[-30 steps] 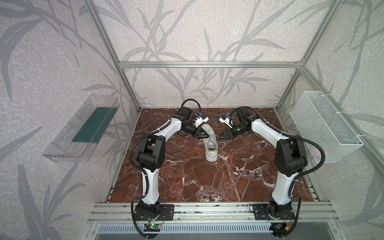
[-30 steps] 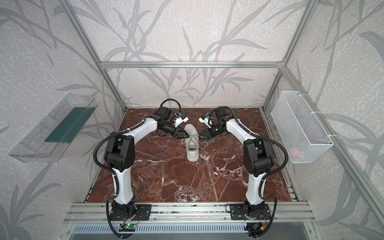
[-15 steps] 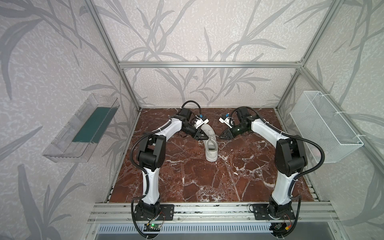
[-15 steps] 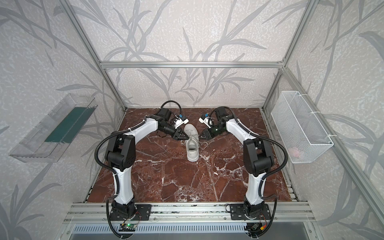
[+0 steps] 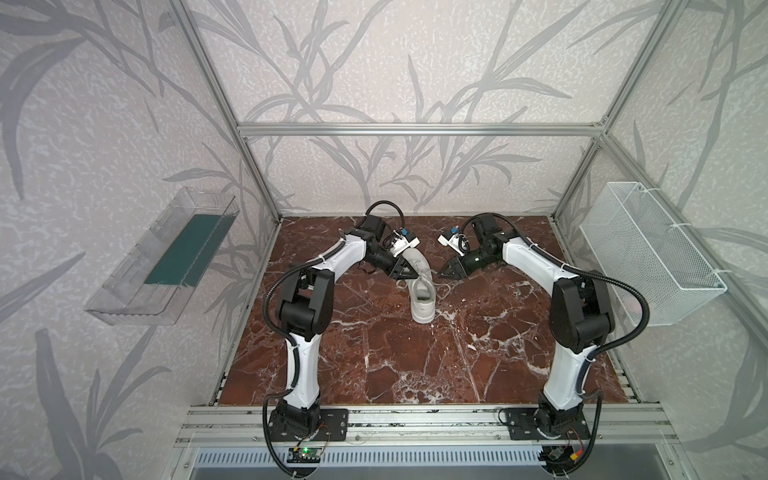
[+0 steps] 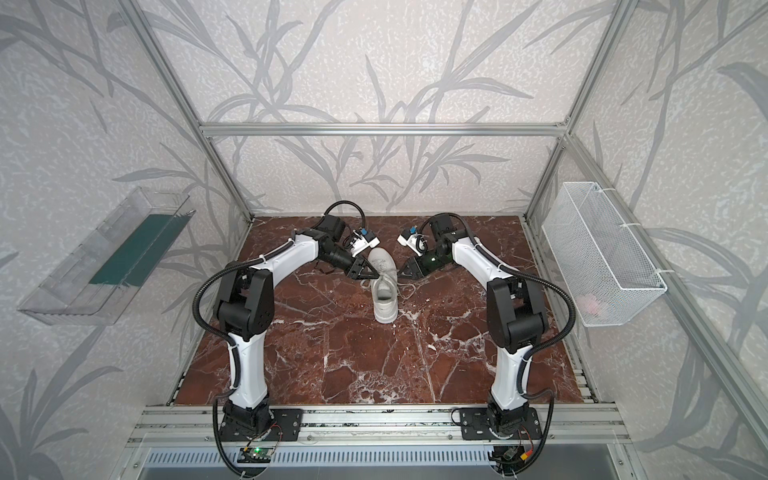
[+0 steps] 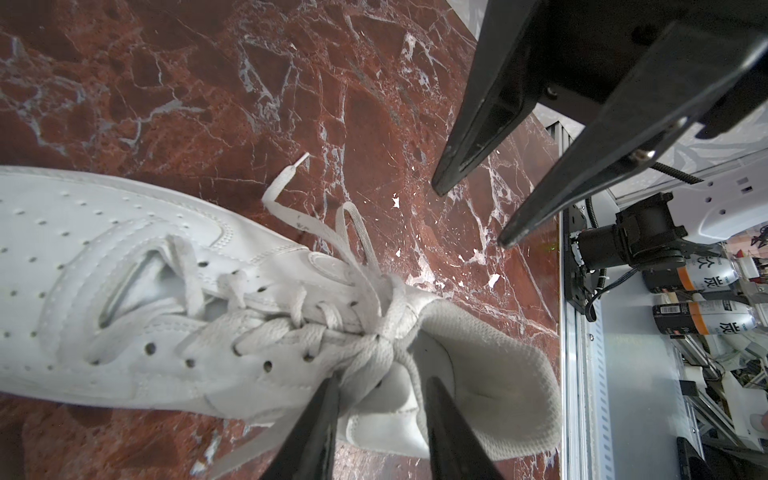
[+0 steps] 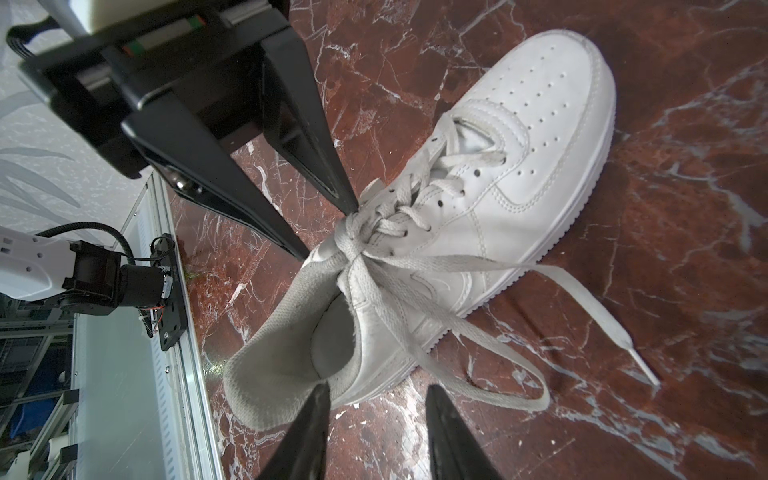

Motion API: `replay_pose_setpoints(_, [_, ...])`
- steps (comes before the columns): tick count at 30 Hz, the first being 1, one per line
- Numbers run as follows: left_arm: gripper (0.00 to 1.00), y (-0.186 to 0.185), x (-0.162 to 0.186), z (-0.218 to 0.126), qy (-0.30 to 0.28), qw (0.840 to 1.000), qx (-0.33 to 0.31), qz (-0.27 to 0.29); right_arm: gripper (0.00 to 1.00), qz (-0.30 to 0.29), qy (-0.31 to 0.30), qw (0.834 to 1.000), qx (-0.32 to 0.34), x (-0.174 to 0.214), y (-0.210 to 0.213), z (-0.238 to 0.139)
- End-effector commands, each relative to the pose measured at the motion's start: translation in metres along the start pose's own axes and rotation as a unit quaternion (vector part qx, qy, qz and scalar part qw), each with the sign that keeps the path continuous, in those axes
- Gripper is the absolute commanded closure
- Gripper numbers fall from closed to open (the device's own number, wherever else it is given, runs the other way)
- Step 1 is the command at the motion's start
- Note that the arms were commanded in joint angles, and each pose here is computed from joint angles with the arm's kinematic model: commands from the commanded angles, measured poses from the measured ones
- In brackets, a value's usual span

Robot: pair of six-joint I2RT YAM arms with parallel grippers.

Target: Tie the shoes

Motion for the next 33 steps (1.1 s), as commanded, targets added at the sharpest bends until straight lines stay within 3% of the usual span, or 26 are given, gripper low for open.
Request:
replay_pose_setpoints(1, [0.64,-0.003,0.002,0.005,0.023,1.0,-0.005,0.013,0.61,-0.003,-0.004,1.0,-0.012,-0.007,0.007,-0.001])
replay_pose_setpoints(6, [0.72,-0.003,0.004,0.005,0.031,0.999,-0.016,0.011,0.61,-0.004,-0.007,1.0,-0.011,-0.014,0.009,0.006])
replay_pose_setpoints(13, [0.97,-0.004,-0.003,-0.003,0.032,0.998,-0.04,0.024,0.62,0.005,-0.022,1.0,-0.005,-0.026,0.011,0.019])
replay_pose_setpoints(25, [1.0,-0.013,-0.004,-0.015,0.049,0.997,-0.056,0.032,0.72,0.035,-0.028,0.999,0.016,-0.037,0.016,0.047])
replay_pose_setpoints(33, [1.0,-0.016,-0.002,-0.018,0.055,0.996,-0.059,0.03,0.73,0.035,-0.02,0.999,0.028,-0.037,0.016,0.064])
Point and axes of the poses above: each gripper's point midway between its finger pads, its own z axis out along the fingers, its own y axis along the line the jaws close on, x = y × z, the point moved 7 cm from there along -z, back along the fingers, and after that the axes turned 5 degrees about z, right-handed, at the moved point
